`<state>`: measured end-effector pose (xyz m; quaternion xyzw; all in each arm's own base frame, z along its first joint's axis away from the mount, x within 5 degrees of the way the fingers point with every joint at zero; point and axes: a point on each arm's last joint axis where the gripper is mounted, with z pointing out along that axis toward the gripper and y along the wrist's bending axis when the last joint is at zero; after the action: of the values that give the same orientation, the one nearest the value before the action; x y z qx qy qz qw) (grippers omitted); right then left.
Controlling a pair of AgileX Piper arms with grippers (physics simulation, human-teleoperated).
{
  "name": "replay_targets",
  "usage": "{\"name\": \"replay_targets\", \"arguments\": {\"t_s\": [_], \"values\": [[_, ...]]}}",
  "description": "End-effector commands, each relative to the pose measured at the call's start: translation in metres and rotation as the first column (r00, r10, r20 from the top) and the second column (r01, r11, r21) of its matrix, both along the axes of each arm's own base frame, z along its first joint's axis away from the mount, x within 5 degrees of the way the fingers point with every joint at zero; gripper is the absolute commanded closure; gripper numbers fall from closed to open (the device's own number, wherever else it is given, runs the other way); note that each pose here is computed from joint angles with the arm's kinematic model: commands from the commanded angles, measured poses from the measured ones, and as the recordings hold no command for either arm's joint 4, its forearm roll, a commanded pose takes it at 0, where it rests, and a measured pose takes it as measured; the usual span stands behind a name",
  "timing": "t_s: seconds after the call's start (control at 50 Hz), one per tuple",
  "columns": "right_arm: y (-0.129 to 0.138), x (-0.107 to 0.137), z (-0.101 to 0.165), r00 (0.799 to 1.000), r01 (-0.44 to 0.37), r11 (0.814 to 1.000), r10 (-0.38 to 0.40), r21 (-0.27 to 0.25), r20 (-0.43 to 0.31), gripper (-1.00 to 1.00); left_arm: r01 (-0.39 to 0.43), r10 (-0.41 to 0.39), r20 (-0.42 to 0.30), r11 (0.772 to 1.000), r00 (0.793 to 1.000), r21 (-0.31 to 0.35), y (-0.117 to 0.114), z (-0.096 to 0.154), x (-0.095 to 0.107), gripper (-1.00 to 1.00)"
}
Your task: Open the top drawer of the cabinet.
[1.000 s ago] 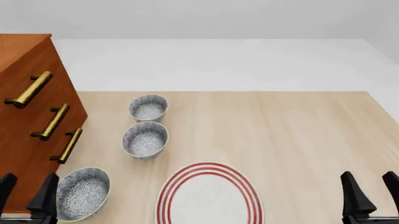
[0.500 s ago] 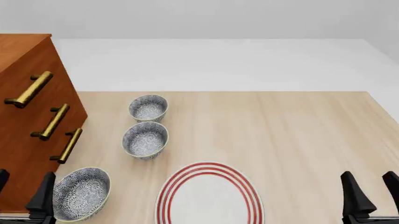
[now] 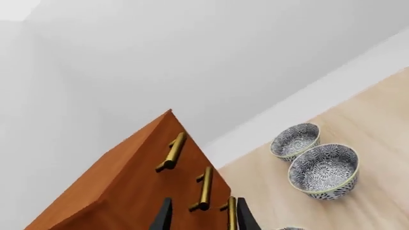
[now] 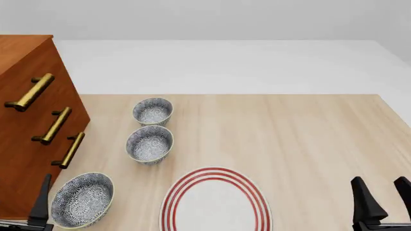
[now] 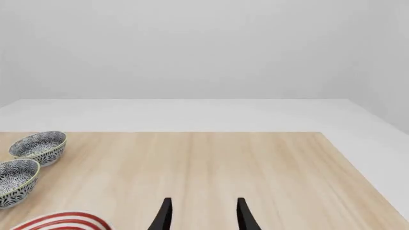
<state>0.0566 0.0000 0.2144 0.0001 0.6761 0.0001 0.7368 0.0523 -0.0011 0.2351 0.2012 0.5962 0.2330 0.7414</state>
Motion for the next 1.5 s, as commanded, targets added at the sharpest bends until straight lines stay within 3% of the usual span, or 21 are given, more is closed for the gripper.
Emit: {"name": "replay_targets", "arguments": {"t_s": [0.02, 0.14, 0.24, 0.26, 0.32, 0.44, 0.94, 1.2, 1.5], "values": [[0.000, 0.000, 0.000, 1.000, 0.000, 1.000, 0.000, 0.000, 0.000, -1.00, -0.027, 0.023, 0.025, 0.985, 0.999, 0.168, -0.001, 0.000, 0.000, -1.00], [0.000, 0.000, 0.000, 1.000, 0.000, 1.000, 0.000, 0.000, 0.000, -1.00, -0.066, 0.057, 0.043, 0.969, 0.997, 0.239, 0.000, 0.000, 0.000, -1.00], [0.000, 0.000, 0.000, 1.000, 0.000, 1.000, 0.000, 0.000, 0.000, -1.00, -0.090, 0.078, 0.057, 0.964, 0.995, 0.251, 0.001, 0.003, -0.001, -1.00], [0.000, 0.000, 0.000, 1.000, 0.000, 1.000, 0.000, 0.000, 0.000, -1.00, -0.106, 0.090, 0.070, 0.953, 0.994, 0.285, 0.002, -0.004, 0.001, -1.00], [0.000, 0.000, 0.000, 1.000, 0.000, 1.000, 0.000, 0.000, 0.000, -1.00, -0.103, 0.087, 0.068, 0.952, 0.994, 0.288, 0.001, -0.005, 0.001, -1.00], [0.000, 0.000, 0.000, 1.000, 0.000, 1.000, 0.000, 0.000, 0.000, -1.00, -0.137, 0.114, 0.085, 0.927, 0.990, 0.349, 0.002, -0.005, 0.001, -1.00], [0.000, 0.000, 0.000, 1.000, 0.000, 1.000, 0.000, 0.000, 0.000, -1.00, -0.185, 0.164, 0.086, 0.884, 0.983, 0.430, 0.004, -0.005, 0.003, -1.00], [0.000, 0.000, 0.000, 1.000, 0.000, 1.000, 0.000, 0.000, 0.000, -1.00, -0.216, 0.192, 0.099, 0.852, 0.976, 0.477, 0.006, 0.000, 0.020, -1.00], [0.000, 0.000, 0.000, 1.000, 0.000, 1.000, 0.000, 0.000, 0.000, -1.00, -0.231, 0.214, 0.092, 0.832, 0.973, 0.504, 0.010, 0.000, 0.042, -1.00]]}}
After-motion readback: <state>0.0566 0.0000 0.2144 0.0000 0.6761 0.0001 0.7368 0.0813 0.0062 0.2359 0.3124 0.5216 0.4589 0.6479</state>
